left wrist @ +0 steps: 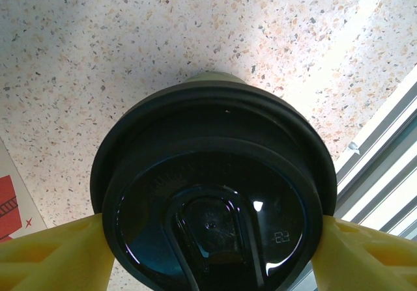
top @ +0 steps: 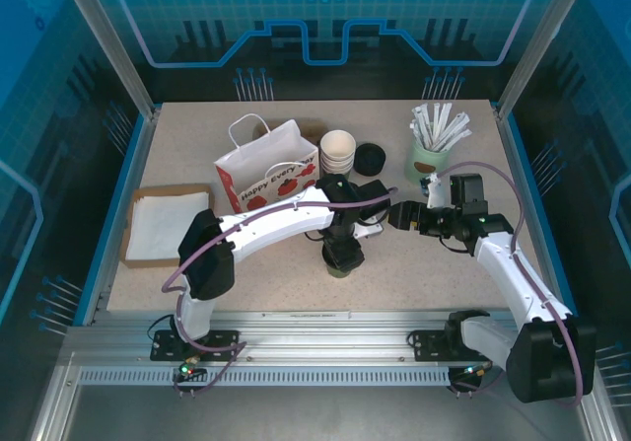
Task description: Pack the takeout coffee
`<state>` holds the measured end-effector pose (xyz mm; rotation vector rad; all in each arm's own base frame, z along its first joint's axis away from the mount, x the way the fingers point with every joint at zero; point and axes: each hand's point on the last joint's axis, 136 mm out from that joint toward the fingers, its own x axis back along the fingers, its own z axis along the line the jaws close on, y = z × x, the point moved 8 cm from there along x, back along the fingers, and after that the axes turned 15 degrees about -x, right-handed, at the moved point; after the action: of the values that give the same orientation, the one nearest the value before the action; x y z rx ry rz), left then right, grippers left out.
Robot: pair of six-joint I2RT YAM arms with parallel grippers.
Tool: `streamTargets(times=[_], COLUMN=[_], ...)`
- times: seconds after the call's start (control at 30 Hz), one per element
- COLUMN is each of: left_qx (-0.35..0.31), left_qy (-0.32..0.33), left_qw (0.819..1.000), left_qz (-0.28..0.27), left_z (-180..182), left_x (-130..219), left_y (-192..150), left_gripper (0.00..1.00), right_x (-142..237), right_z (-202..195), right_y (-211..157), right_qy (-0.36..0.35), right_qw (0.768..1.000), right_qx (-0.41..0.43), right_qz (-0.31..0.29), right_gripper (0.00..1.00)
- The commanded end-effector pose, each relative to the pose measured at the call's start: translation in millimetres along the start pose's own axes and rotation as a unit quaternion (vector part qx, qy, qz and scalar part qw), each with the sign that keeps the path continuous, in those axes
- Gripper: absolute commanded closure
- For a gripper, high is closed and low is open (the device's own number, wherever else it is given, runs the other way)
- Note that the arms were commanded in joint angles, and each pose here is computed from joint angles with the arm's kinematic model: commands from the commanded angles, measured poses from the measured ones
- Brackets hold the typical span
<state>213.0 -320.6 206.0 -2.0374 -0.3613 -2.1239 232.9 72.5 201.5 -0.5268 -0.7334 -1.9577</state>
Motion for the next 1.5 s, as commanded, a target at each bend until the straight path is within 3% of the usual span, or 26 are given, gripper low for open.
streamTargets(times=[0.0, 0.37, 0.7, 1.0, 1.47], left_qx=[-0.014, -0.018, -0.022, -0.022, -0.022], left_qy=[0.002, 0.003, -0.001, -0.014, -0.015], left_qw=[1.0, 0.999, 0.999, 0.999, 0.999], left_qz=[0.018, 0.03, 0.032, 0.041, 0.044], left_z=[-2.0, -3.3, -3.8, -5.4, -4.8], left_x=[-2.1, -1.5, 0.5, -7.6, -10.4], left_y=[0.2, -1.6, -1.8, 0.0, 0.8], left_gripper=[0.26, 0.36, 0.38, 0.3, 0.27], right_x=[-2.1, -2.8, -2.7, -3.1, -3.0], right_z=[-1.9, -1.7, -1.2, -1.1, -1.3], right_y=[-1.4, -2.3, -2.6, -3.1, -3.6], right_qy=[0.008, 0.007, 0.005, 0.006, 0.005], right_qw=[1.0, 1.0, 1.0, 1.0, 1.0], right_qx=[0.003, 0.004, 0.005, 0.006, 0.006], right_qz=[0.009, 0.012, 0.012, 0.014, 0.014], right_gripper=[0.2, 0.2, 0.2, 0.2, 0.2])
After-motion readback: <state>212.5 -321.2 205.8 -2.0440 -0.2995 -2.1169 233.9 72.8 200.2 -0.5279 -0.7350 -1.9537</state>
